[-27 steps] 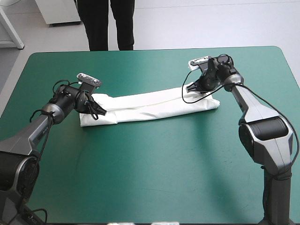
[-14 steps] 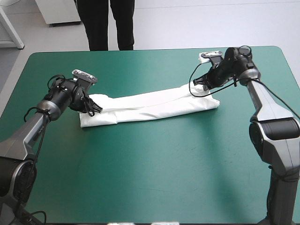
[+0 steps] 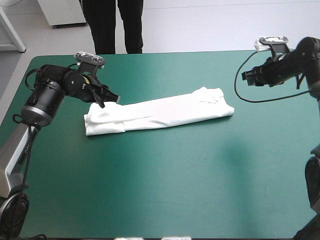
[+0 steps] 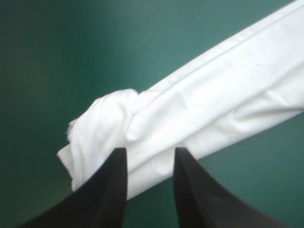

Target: Fold the cloth

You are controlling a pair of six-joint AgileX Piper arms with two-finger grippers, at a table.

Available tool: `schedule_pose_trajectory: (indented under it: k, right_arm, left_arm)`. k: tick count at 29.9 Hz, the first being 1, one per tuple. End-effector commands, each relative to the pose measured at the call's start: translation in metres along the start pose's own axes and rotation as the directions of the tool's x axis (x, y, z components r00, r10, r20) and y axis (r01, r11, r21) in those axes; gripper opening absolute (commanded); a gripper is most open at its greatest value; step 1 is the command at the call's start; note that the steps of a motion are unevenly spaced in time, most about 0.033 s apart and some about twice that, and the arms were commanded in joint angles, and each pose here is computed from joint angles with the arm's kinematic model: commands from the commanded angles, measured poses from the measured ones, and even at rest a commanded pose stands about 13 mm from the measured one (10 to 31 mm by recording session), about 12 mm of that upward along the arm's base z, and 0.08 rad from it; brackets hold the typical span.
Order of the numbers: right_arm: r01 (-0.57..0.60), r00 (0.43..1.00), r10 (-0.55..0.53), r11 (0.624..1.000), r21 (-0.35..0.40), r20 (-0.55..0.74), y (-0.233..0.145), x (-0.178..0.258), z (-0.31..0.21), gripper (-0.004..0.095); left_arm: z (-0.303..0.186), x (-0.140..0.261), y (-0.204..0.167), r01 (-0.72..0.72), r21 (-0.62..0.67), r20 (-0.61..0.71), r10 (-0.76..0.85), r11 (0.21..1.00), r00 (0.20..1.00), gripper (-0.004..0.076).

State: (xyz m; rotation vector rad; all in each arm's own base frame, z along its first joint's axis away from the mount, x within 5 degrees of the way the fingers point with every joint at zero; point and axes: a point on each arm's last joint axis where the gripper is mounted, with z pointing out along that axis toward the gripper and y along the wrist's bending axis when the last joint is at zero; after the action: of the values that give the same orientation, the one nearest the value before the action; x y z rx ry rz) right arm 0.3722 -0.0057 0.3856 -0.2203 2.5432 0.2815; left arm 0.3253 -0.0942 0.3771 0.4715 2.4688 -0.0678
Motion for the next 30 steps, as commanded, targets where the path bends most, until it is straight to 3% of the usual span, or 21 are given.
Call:
schedule_pose_trajectory:
  k: [1,2,6,13,22,30]
  right_arm:
    - [0.006,0.994,-0.009,0.999,0.034,0.109,0.006,0.017,-0.048,0.0433]
    - [0.001,0.994,-0.005,0.999,0.037,0.11,0.007,0.023,-0.05,0.0434]
    - [-0.011,0.994,0.007,0.999,0.036,0.109,0.01,0.04,-0.051,0.0434]
    - [-0.018,0.989,0.01,0.999,0.05,0.148,0.009,0.04,-0.048,0.0432]
    - [-0.031,0.976,0.017,0.998,0.063,0.216,0.006,0.033,-0.045,0.0399]
    - [-0.08,0.986,0.086,0.996,-0.05,0.144,-0.001,0.027,-0.003,0.0403]
  left_arm:
    - [-0.027,-0.016,-0.022,-0.07,0.04,0.172,0.062,0.997,0.983,0.0035]
    - [-0.027,-0.018,-0.026,-0.09,0.049,0.19,0.079,0.995,0.979,-0.0009]
    - [-0.009,-0.025,-0.04,-0.118,0.121,0.217,0.09,0.986,0.972,-0.0004]
    - [0.055,-0.027,-0.059,-0.089,0.303,0.123,0.054,0.949,0.991,-0.0008]
    - [0.125,-0.027,-0.073,-0.057,0.363,0.042,0.045,0.93,0.998,-0.0009]
    - [0.159,-0.036,-0.094,-0.086,0.398,-0.004,0.096,0.914,0.995,-0.0009]
